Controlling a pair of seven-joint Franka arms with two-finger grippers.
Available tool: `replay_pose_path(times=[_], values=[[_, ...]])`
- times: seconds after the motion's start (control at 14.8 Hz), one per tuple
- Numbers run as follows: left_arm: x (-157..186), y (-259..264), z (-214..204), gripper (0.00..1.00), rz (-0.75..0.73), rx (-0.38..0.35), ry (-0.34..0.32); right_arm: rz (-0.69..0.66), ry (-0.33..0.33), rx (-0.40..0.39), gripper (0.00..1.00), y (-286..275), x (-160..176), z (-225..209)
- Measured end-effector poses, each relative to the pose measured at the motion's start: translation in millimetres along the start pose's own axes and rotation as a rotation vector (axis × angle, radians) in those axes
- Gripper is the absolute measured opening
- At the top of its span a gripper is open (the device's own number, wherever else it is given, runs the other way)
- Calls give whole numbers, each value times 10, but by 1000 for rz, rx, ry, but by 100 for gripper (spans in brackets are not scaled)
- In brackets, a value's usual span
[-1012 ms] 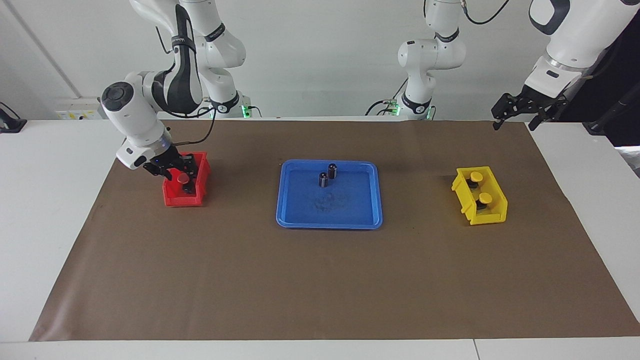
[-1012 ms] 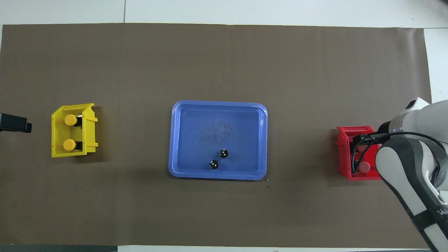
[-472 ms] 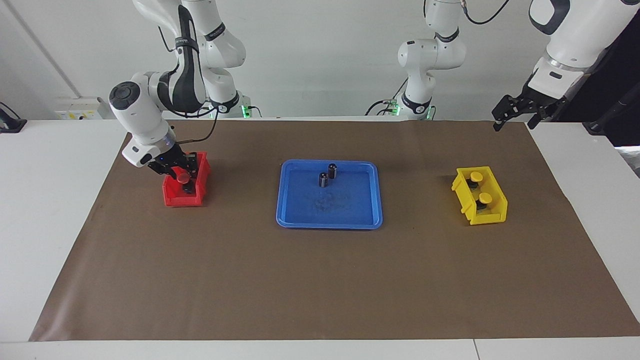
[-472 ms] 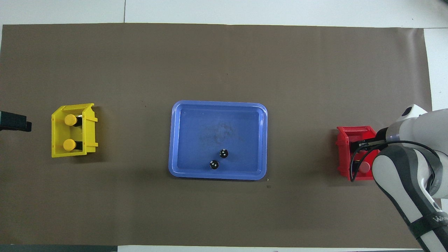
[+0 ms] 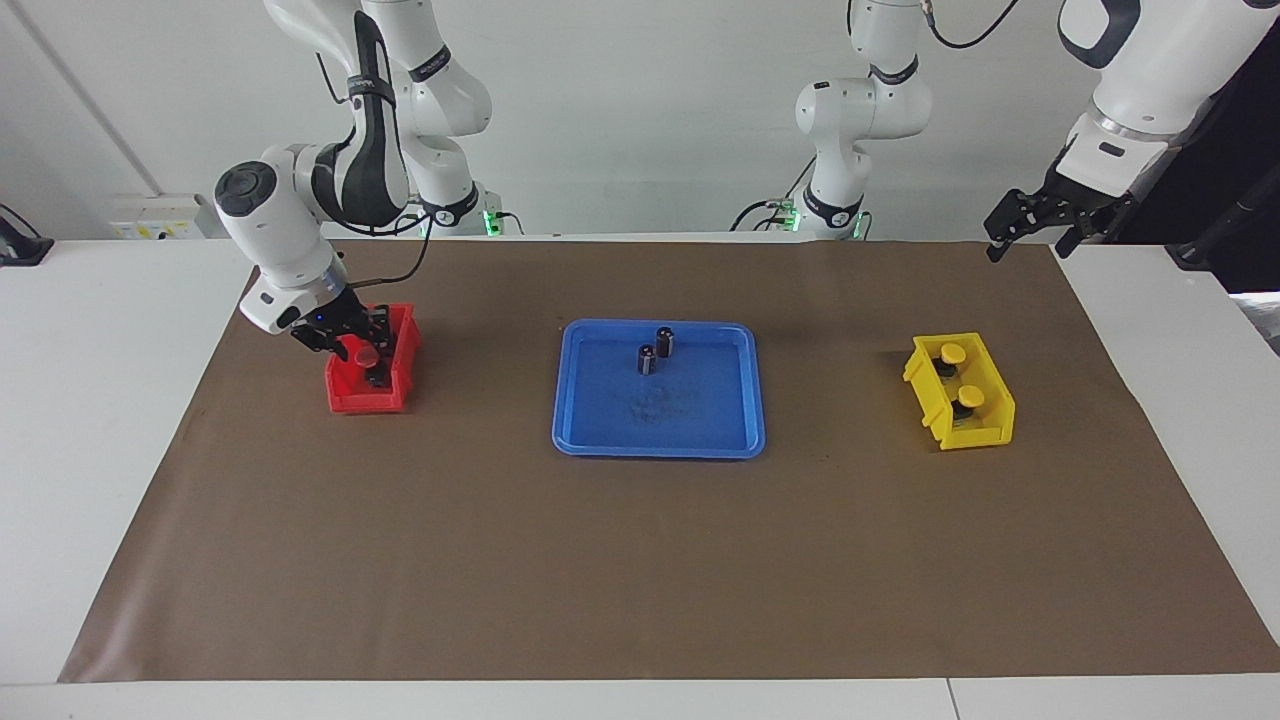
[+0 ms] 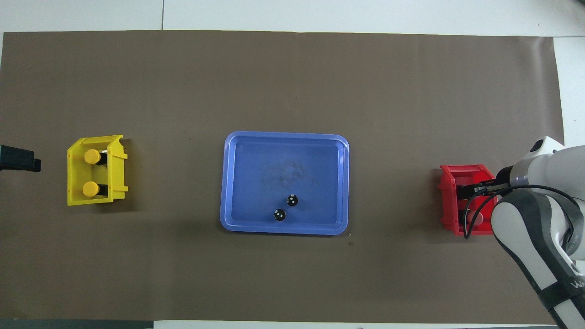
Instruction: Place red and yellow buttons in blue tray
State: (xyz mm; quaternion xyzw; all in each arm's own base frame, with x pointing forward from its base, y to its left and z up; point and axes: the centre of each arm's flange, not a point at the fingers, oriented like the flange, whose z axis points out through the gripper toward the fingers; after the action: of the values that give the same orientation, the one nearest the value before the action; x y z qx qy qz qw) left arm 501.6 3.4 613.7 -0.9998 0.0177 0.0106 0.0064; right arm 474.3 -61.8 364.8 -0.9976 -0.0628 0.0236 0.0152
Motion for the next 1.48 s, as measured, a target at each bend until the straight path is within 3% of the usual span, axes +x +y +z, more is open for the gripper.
replay_pose_path(times=[0.94, 1.48], values=[[-3, -13, -16, 100, 29, 0, 7, 0, -5, 1, 59, -1, -15, 24], [-2, 15, -18, 100, 34, 1, 8, -15, 24, -8, 59, -83, -11, 102]])
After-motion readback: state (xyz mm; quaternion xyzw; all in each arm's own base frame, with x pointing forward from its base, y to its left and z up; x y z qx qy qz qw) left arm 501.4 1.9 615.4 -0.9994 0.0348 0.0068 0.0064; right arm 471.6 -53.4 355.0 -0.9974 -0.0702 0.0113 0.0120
